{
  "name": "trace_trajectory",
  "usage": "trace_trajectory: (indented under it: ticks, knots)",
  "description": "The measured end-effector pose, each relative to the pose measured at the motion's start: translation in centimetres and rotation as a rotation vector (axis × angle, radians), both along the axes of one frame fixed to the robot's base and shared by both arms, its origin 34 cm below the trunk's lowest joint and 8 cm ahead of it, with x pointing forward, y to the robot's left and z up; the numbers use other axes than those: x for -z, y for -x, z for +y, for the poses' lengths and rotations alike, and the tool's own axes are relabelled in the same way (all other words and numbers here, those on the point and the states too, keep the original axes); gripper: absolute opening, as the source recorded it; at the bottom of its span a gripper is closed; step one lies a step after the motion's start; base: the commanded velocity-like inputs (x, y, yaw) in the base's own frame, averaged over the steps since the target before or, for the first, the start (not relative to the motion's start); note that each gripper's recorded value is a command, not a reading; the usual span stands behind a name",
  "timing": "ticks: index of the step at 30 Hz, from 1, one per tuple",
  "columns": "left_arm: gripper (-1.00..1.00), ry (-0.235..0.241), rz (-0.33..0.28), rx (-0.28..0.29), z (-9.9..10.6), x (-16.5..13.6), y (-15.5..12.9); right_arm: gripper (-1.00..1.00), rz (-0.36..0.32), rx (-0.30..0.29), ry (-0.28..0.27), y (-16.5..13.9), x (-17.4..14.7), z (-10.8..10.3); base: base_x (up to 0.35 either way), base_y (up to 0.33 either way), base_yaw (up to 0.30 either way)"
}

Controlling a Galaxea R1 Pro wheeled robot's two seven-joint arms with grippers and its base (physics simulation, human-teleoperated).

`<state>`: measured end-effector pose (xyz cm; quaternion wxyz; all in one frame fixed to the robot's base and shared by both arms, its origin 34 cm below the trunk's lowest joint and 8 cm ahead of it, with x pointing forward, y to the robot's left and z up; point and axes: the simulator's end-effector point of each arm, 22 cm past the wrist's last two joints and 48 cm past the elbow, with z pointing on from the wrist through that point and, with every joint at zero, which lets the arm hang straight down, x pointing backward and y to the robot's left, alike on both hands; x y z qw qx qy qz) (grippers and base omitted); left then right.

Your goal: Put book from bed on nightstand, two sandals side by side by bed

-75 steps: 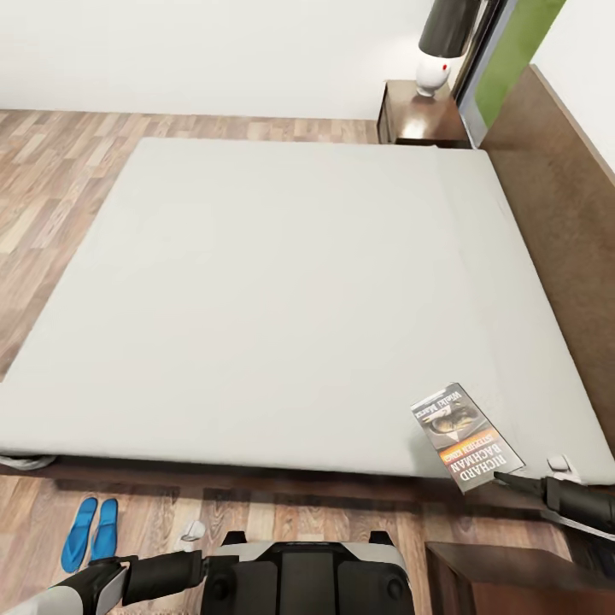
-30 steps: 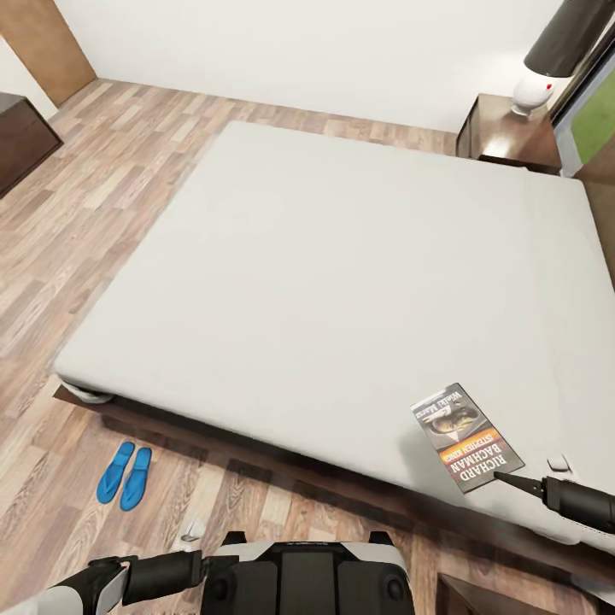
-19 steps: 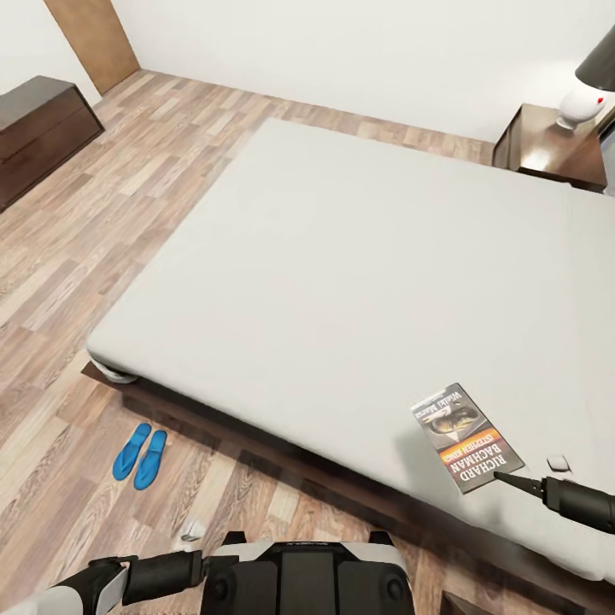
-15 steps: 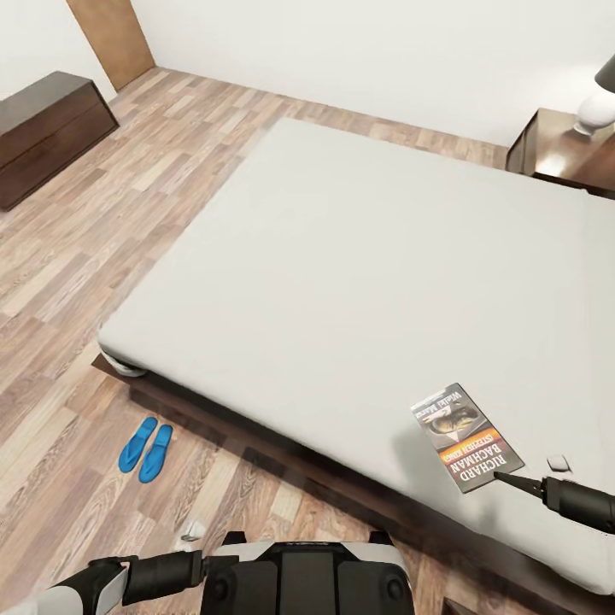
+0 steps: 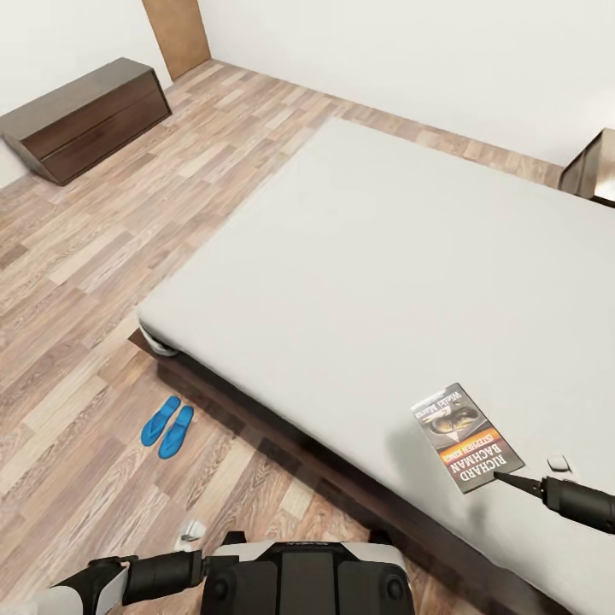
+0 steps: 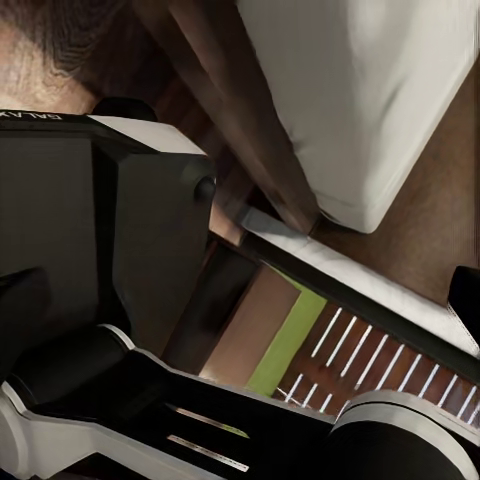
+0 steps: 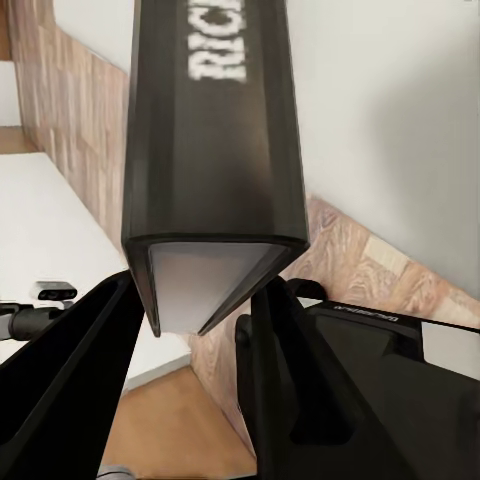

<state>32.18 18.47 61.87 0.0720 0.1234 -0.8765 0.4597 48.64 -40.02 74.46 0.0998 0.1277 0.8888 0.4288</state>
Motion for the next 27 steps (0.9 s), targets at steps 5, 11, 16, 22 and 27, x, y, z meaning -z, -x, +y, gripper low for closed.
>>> trace_trajectory:
  ticks: [5, 11, 16, 22, 27]
  knots:
    - [1.00, 0.000, 0.000, -0.001, 0.00, 0.00, -0.01, -1.00, 0.000, 0.000, 0.000, 0.00, 0.00, 0.00, 0.000, 0.000, 0.294]
    - [1.00, 0.002, -0.001, -0.001, -0.01, -0.03, -0.05, -1.00, 0.000, 0.000, 0.000, 0.00, 0.00, 0.00, 0.000, 0.000, 0.294]
    - [1.00, 0.003, -0.002, -0.001, -0.02, -0.06, -0.10, -1.00, 0.000, 0.000, 0.000, 0.00, 0.00, 0.00, 0.000, 0.000, 0.294]
    - [1.00, 0.004, -0.003, 0.000, -0.02, -0.06, -0.11, -1.00, 0.000, 0.000, 0.000, 0.00, 0.00, 0.00, 0.000, 0.000, 0.294]
    - [1.00, 0.004, -0.003, 0.000, -0.02, -0.06, -0.11, -1.00, 0.000, 0.000, 0.000, 0.00, 0.00, 0.00, 0.000, 0.000, 0.294]
